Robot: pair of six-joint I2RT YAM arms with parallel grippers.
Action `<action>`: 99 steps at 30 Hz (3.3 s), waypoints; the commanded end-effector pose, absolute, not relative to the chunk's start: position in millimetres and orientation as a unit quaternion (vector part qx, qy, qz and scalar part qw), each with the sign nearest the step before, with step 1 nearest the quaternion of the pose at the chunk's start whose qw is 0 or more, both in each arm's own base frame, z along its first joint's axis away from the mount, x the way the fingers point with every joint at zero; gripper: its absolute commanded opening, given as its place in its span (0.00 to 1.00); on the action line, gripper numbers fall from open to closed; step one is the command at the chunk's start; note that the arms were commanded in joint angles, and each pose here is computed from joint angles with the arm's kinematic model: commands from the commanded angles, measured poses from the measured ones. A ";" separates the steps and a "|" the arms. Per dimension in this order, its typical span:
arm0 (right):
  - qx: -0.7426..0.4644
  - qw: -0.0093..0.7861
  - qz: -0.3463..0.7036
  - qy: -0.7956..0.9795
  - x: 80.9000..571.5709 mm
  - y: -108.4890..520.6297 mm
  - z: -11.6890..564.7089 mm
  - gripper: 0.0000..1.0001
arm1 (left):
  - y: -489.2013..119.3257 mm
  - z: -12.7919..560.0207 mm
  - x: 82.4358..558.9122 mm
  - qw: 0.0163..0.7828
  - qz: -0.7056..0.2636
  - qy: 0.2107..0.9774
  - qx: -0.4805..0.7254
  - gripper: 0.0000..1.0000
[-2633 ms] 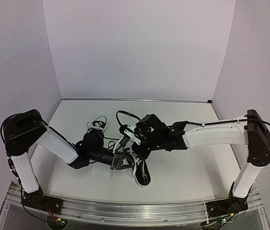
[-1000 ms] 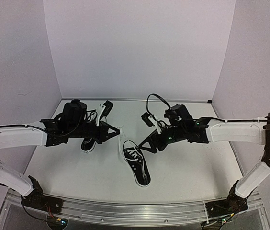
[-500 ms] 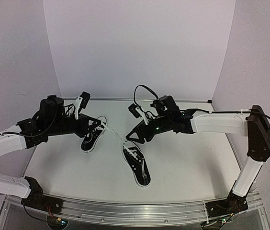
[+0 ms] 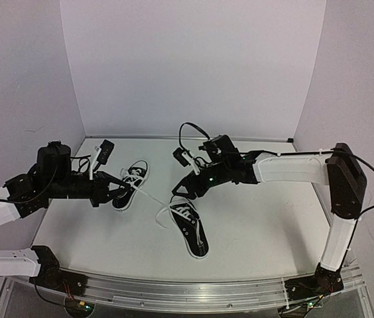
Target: Tie the shoes
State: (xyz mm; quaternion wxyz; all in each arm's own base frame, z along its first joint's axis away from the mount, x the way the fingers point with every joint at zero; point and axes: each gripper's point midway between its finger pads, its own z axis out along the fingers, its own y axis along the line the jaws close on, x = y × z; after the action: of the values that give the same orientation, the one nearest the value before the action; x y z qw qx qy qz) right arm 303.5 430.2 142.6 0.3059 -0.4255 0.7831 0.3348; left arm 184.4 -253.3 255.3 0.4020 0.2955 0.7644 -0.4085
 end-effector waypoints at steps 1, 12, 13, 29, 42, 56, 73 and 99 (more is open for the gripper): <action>-0.424 0.296 0.314 0.796 316.2 437.8 129.6 0.56 | -268.6 252.3 156.7 0.350 -0.459 0.733 0.361 0.00; -0.404 0.248 0.270 0.838 323.7 421.7 77.5 0.53 | -273.6 225.2 170.8 0.334 -0.424 0.757 0.367 0.00; -0.405 0.243 0.268 0.840 323.2 420.2 73.2 0.52 | -273.5 224.1 173.0 0.336 -0.421 0.760 0.364 0.00; -0.455 0.217 0.339 0.794 292.2 426.6 94.4 0.00 | -274.5 227.9 206.2 0.381 -0.398 0.777 0.305 0.00; -0.509 0.225 0.368 0.745 241.8 442.4 123.4 0.00 | -294.2 221.4 221.3 0.383 -0.451 0.763 0.261 0.00; -0.503 0.251 0.326 0.760 242.7 424.0 111.1 0.00 | -362.3 149.6 273.7 0.300 -0.507 0.780 0.208 0.00; -0.494 0.283 0.298 0.766 257.3 422.1 117.9 0.00 | -395.1 97.2 244.1 0.214 -0.516 0.782 0.277 0.00; -0.482 0.278 0.301 0.774 258.5 422.3 117.1 0.22 | -405.7 96.6 185.8 0.143 -0.570 0.720 0.370 0.00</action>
State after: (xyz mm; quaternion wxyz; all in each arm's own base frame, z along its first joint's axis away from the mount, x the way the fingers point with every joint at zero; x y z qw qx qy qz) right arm 255.5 417.5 92.6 0.2520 -0.4869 0.7866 0.2841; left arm 187.2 -401.7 86.4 0.1257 0.3525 0.7455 -0.5515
